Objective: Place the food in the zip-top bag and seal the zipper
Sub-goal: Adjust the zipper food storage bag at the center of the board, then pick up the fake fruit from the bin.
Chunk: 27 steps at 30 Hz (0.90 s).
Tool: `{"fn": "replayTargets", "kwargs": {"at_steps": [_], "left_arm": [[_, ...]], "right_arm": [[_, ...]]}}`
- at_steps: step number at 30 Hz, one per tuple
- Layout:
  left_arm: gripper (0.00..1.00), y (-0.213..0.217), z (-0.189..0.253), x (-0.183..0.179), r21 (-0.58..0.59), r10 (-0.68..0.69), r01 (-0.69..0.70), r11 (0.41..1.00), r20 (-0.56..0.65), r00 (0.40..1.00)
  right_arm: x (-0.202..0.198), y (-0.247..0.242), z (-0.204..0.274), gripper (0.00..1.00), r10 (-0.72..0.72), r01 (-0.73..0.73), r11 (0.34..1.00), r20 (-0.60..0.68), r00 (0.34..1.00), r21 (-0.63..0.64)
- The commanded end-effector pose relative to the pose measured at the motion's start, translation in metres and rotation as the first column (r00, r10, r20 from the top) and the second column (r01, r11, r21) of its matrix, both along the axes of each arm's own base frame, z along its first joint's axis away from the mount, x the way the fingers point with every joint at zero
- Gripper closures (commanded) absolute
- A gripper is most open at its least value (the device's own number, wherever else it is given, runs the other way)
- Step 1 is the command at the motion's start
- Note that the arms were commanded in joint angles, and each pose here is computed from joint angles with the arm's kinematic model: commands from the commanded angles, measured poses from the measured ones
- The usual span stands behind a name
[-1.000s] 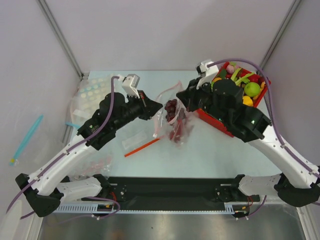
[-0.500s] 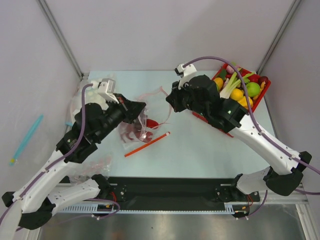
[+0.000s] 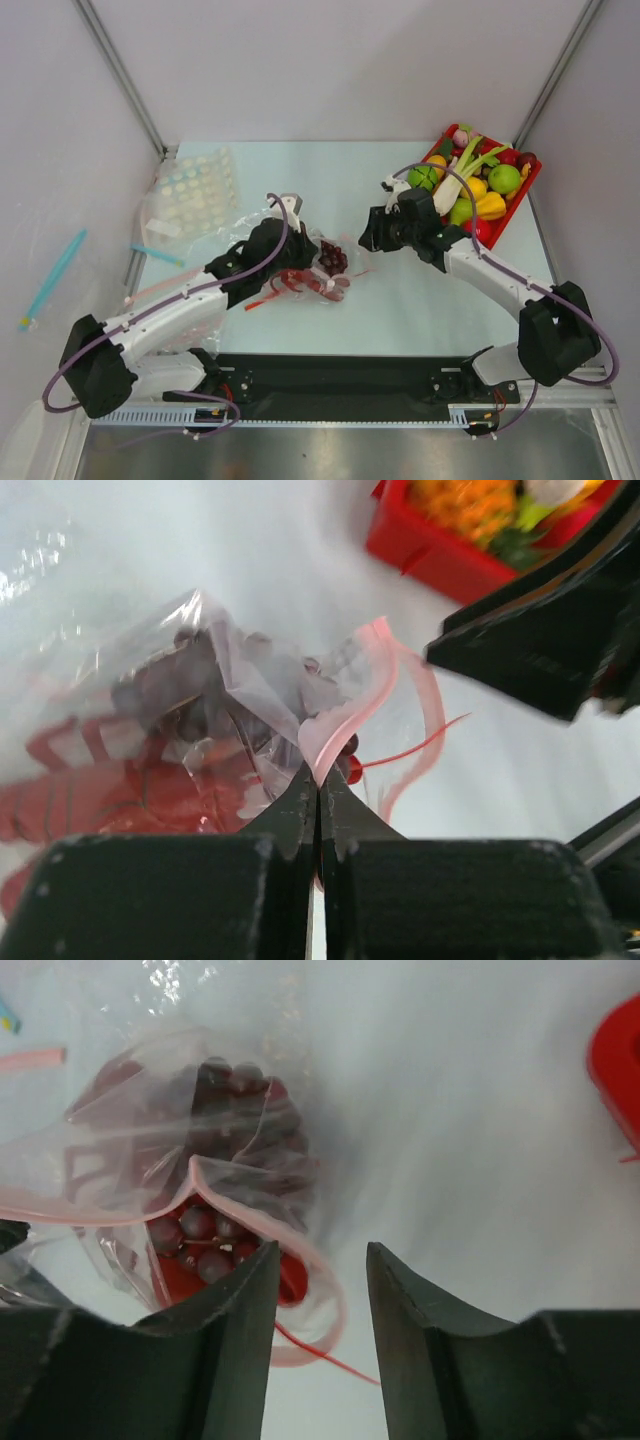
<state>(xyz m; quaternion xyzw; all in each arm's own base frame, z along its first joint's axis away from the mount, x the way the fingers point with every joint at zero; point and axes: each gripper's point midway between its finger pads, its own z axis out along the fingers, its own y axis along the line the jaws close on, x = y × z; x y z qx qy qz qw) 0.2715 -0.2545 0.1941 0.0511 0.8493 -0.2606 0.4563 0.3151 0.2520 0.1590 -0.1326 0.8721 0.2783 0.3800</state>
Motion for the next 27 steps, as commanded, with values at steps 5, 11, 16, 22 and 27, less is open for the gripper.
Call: {"fn": "replayTargets", "kwargs": {"at_steps": [5,11,16,22,27], "left_arm": [[1.00,-0.016,0.047,0.010,-0.143,-0.021,0.041,0.989,0.133,0.991],[1.00,-0.021,0.062,0.003,-0.198,-0.053,0.087,0.976,0.173,0.984],[1.00,-0.015,0.071,-0.001,-0.214,-0.042,0.086,0.973,0.199,0.979],[1.00,-0.008,0.074,-0.002,-0.216,-0.022,0.070,0.974,0.218,0.976],[1.00,-0.009,0.077,-0.003,-0.221,-0.027,0.076,0.972,0.220,0.975]], "right_arm": [[0.007,-0.030,0.090,0.36,-0.109,0.068,0.982,0.234,0.966,0.178],[0.022,-0.115,0.092,0.25,-0.437,0.407,0.899,0.262,0.861,0.163],[0.041,-0.194,0.060,0.21,-0.678,0.672,0.734,0.162,0.717,0.100],[0.045,-0.250,0.025,0.12,-0.823,0.818,0.567,0.043,0.566,0.092],[0.048,-0.285,0.001,0.04,-0.898,0.897,0.439,-0.003,0.440,0.050]]}}
